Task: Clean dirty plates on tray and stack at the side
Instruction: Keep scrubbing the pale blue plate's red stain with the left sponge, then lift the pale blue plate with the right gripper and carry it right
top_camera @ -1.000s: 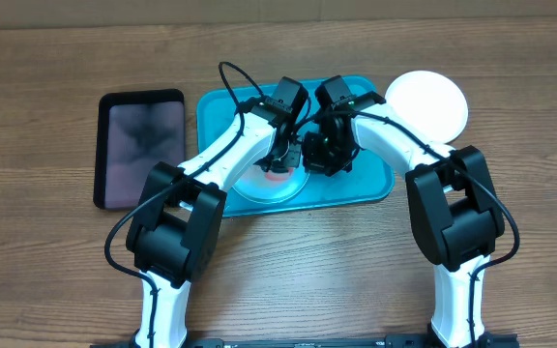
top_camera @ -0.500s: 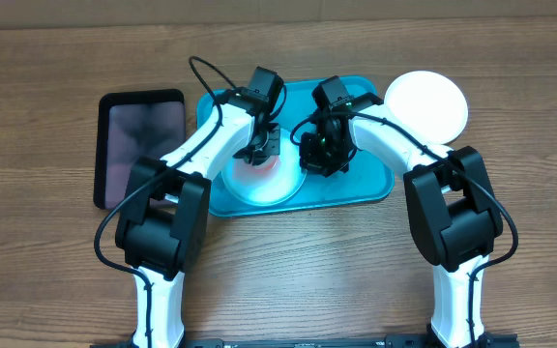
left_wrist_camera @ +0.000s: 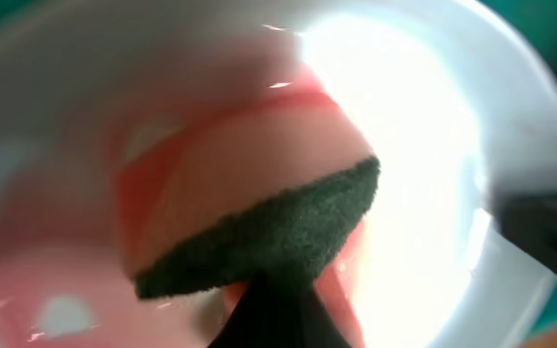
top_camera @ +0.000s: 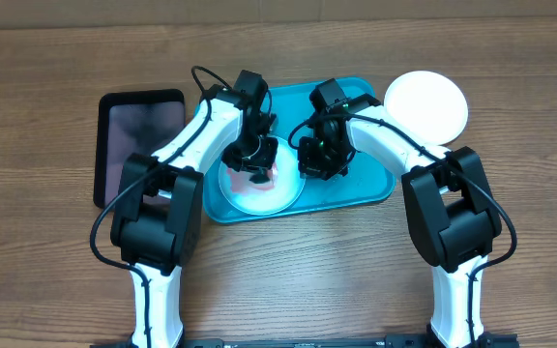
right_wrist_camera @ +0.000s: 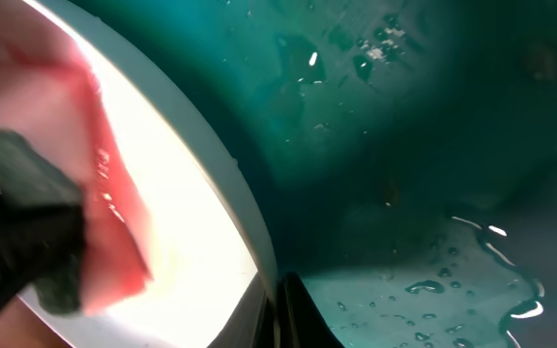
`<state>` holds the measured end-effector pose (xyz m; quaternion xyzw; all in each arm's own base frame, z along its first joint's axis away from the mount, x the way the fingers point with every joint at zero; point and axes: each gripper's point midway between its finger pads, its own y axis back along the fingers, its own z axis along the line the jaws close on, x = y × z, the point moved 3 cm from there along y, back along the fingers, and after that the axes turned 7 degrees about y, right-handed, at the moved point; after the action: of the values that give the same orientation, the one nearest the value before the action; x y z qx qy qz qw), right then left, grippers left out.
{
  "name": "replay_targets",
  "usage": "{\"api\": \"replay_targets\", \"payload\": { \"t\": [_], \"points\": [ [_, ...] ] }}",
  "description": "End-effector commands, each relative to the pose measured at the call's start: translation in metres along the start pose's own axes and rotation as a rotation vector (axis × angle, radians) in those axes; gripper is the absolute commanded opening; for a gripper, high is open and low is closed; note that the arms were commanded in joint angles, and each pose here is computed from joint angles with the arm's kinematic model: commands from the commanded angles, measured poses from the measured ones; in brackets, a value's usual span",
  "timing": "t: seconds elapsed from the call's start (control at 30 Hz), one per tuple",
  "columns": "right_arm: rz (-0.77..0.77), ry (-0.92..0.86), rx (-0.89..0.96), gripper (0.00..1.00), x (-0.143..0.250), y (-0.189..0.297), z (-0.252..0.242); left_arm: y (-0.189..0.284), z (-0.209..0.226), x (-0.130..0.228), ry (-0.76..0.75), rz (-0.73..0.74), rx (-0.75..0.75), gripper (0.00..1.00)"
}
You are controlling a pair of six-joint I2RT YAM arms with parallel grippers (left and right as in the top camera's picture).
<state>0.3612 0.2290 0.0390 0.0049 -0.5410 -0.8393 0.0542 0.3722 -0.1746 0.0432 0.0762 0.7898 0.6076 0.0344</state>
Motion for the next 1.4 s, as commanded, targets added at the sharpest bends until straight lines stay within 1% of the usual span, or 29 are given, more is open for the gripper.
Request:
{"api": "replay_targets", "payload": {
  "t": [0.0, 0.07, 0.2, 0.3, 0.37, 0.47, 0.63, 0.87, 1.03, 1.2, 1.3, 1.37],
  "points": [
    [-0.032, 0.003, -0.010, 0.04, -0.009, 0.006, 0.001, -0.015, -0.025, 0.005, -0.087, 0.067, 0.161, 0.04],
    [-0.032, 0.003, -0.010, 0.04, -0.009, 0.006, 0.001, -0.003, -0.019, -0.010, -0.040, 0.019, 0.121, 0.04],
    [-0.033, 0.003, -0.010, 0.04, -0.009, 0.006, 0.001, 0.036, 0.006, -0.041, 0.123, -0.099, -0.049, 0.04],
    [-0.036, 0.005, -0.011, 0.04, -0.009, 0.007, 0.001, 0.069, 0.025, -0.054, 0.235, -0.171, -0.163, 0.04],
    [-0.040, 0.003, -0.012, 0.04, -0.011, 0.008, 0.001, 0.087, 0.032, -0.058, 0.275, -0.200, -0.196, 0.04],
    [-0.049, 0.008, -0.014, 0.04, -0.015, 0.015, 0.004, 0.104, 0.037, -0.060, 0.297, -0.216, -0.200, 0.04],
    [-0.118, 0.057, 0.009, 0.04, -0.025, 0.045, 0.015, 0.102, 0.045, -0.056, 0.313, -0.198, -0.207, 0.04],
    [-0.301, 0.072, 0.198, 0.04, -0.031, 0.113, 0.012, 0.099, 0.048, -0.054, 0.314, -0.187, -0.214, 0.04],
    [-0.421, 0.018, 0.463, 0.04, -0.025, 0.157, -0.018, 0.100, 0.052, -0.056, 0.316, -0.201, -0.242, 0.04],
    [-0.496, -0.099, 0.744, 0.04, -0.018, 0.185, -0.053, 0.101, 0.052, -0.057, 0.338, -0.208, -0.238, 0.04],
    [-0.529, -0.142, 0.822, 0.04, -0.015, 0.194, -0.060, 0.100, 0.052, -0.057, 0.338, -0.207, -0.238, 0.04],
    [-0.541, -0.139, 0.856, 0.04, -0.014, 0.197, -0.061, 0.100, 0.052, -0.057, 0.338, -0.207, -0.238, 0.04]
  ]
}}
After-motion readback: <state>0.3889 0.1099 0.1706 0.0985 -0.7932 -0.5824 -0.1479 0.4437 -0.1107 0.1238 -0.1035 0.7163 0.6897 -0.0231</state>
